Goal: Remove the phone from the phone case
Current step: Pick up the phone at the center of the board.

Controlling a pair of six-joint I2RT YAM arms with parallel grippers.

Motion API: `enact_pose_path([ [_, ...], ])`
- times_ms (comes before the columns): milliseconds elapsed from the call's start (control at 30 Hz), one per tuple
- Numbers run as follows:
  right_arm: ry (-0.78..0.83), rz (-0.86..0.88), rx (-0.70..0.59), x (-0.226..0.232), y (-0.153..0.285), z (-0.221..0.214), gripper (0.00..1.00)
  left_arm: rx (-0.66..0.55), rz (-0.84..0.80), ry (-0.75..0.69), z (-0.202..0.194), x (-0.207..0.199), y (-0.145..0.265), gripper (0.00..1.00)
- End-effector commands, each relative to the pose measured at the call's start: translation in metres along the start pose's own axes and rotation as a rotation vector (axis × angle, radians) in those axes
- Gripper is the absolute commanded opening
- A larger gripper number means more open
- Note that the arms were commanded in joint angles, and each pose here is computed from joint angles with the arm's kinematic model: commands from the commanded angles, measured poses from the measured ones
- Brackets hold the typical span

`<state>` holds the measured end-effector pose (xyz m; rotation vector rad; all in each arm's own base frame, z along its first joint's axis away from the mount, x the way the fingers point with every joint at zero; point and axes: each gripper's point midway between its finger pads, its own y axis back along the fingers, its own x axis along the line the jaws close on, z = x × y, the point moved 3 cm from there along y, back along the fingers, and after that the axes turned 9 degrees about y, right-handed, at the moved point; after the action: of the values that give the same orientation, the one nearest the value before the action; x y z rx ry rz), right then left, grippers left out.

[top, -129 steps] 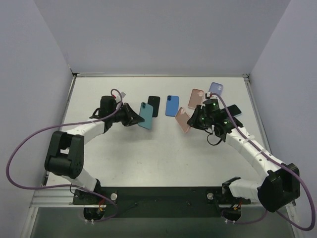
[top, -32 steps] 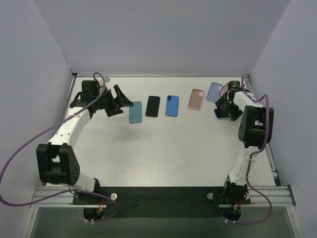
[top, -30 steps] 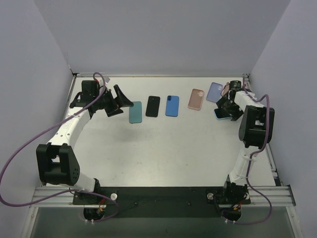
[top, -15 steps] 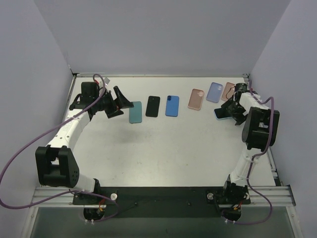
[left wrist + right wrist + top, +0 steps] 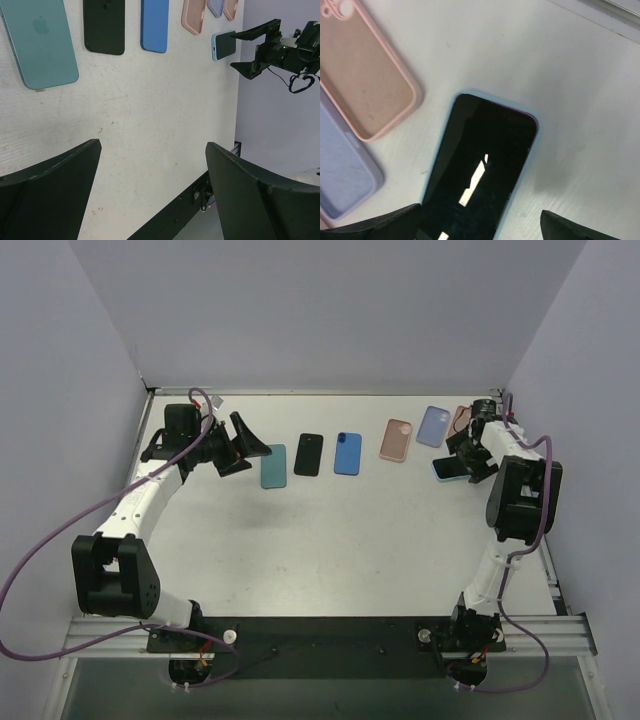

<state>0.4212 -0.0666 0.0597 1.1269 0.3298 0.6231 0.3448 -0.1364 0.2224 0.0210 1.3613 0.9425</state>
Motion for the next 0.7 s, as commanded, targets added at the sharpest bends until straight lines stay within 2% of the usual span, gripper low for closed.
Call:
enact_pose_path([
  [0,-0.086,-0.058,-0.04,0.008,0.002,0.007,0.96,-0.027,-0.056,-0.054,0.007,-0.02,0.007,0.97],
  [100,-0.089,-0.079,-0.041,0.015,0.0,0.01,0.96,-0.018,-0.049,-0.054,0.007,-0.017,0.005,0.98],
  [367,-0.08,-0.254,0.07,0.004,-0.021,-0.011,0.97,-0.003,-0.041,-0.041,0.006,-0.01,-0.002,0.97],
  [567,-0.109,-0.288,0.104,-0.009,-0.024,-0.023,0.97,-0.002,-0.044,-0.048,0.006,-0.011,0.0,0.98],
  [600,-0.117,-0.28,0.113,-0.009,-0.022,-0.024,0.95,-0.003,-0.045,-0.049,0.006,-0.011,0.0,0.97],
  [667,-0.123,-0.28,0.125,-0.012,-0.022,-0.026,0.87,-0.002,-0.044,-0.048,0.006,-0.011,0.0,0.97],
])
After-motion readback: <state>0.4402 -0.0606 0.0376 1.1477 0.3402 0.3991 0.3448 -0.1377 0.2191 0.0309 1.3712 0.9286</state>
